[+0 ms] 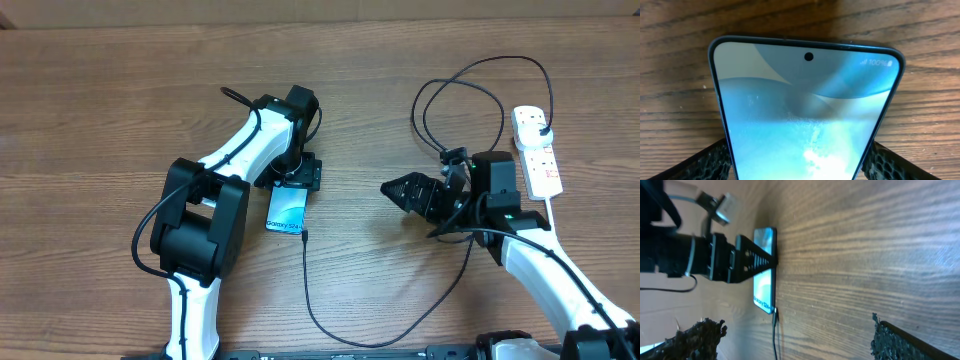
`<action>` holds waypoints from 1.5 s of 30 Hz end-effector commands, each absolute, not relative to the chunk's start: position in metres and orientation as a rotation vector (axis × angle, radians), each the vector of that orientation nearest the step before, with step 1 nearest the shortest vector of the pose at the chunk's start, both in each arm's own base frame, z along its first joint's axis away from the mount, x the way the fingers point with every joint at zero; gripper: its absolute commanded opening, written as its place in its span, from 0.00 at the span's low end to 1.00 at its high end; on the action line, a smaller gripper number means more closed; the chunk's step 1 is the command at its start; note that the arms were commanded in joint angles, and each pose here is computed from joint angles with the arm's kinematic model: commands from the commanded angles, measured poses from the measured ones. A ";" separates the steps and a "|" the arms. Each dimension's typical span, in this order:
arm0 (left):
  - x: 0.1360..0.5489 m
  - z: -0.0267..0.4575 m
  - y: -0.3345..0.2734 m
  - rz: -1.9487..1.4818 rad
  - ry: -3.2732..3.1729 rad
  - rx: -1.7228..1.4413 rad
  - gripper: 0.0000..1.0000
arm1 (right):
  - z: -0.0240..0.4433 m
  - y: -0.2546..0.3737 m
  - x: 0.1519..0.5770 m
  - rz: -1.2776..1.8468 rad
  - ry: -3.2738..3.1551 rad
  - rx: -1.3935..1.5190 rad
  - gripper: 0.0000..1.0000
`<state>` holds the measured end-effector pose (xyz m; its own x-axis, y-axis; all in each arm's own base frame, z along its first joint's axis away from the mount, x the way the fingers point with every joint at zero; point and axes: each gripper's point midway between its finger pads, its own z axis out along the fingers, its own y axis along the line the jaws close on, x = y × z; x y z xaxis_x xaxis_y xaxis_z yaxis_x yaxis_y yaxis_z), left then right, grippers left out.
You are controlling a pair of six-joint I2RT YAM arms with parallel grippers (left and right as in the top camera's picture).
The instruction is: Plug charger to phone and switch on socket
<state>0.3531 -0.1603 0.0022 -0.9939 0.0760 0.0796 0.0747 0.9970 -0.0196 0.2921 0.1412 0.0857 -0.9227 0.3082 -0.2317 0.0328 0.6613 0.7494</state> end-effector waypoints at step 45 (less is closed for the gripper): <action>0.342 -0.006 -0.163 -0.042 -3.029 -0.160 0.89 | 0.067 0.191 0.280 1.114 2.634 0.118 1.00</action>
